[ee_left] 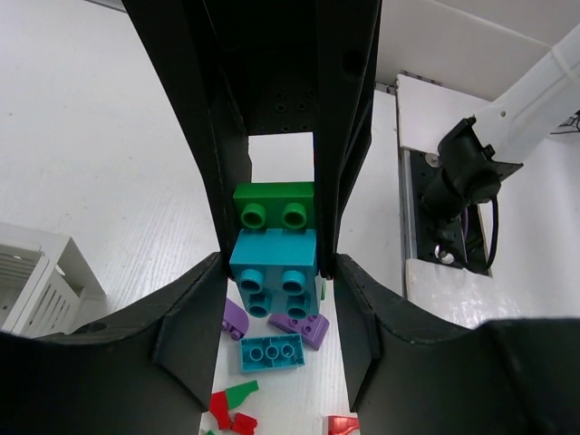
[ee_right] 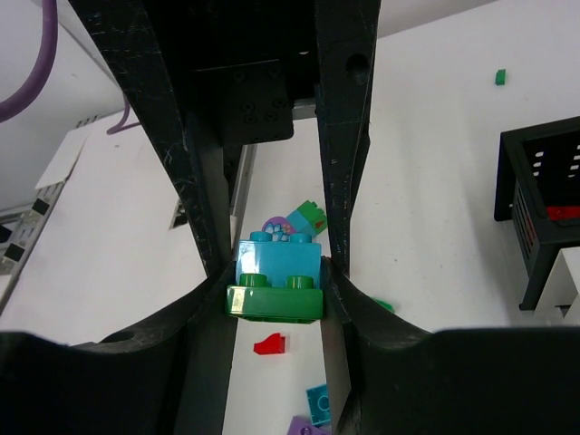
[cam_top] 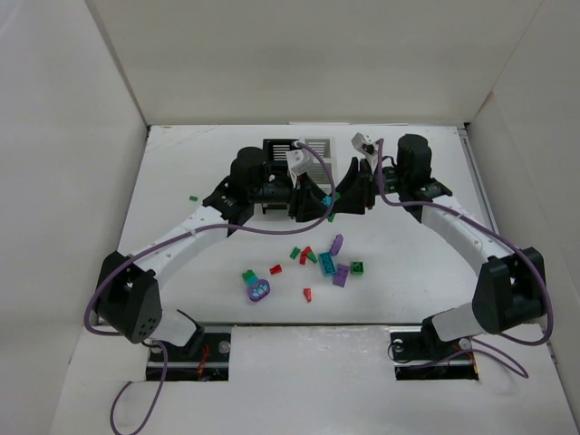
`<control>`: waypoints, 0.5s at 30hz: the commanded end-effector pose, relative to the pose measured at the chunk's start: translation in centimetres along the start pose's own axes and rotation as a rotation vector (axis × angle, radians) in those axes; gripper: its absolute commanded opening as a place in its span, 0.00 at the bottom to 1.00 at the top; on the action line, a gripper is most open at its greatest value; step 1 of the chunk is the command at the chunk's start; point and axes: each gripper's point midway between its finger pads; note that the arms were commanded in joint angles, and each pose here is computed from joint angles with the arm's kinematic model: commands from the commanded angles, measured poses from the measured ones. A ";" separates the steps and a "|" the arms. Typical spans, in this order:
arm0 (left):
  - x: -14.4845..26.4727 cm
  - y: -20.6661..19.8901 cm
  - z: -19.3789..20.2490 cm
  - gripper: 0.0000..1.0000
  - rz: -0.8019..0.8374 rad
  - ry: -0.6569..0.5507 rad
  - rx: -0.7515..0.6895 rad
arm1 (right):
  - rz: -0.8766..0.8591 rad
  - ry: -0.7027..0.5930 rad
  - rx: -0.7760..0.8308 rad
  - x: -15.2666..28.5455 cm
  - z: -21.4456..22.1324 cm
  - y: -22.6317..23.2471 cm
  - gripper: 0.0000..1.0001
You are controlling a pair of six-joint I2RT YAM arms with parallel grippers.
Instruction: Sort the legos into containers by color
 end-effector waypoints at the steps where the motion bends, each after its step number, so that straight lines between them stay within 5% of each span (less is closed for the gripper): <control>1: 0.5 -1.4 -1.7 0.15 0.040 -0.043 -0.073 | -0.029 -0.020 0.128 -0.1 -2.7 1.1 0.14; 4: 0.5 -1.4 -1.7 0.00 0.040 -0.043 -0.073 | -0.019 -0.023 0.119 0.2 -3.0 0.7 0.16; 15: 1.4 -0.3 -3.0 0.00 -0.015 -0.100 -0.037 | -0.135 -0.009 0.129 1.6 -2.6 2.5 0.25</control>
Point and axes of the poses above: each gripper's point midway between its finger pads, its own x axis back along the fingers, its own y axis along the line the jaws close on, z = x × y, and after that the axes turned 1 degree about -x, right-handed
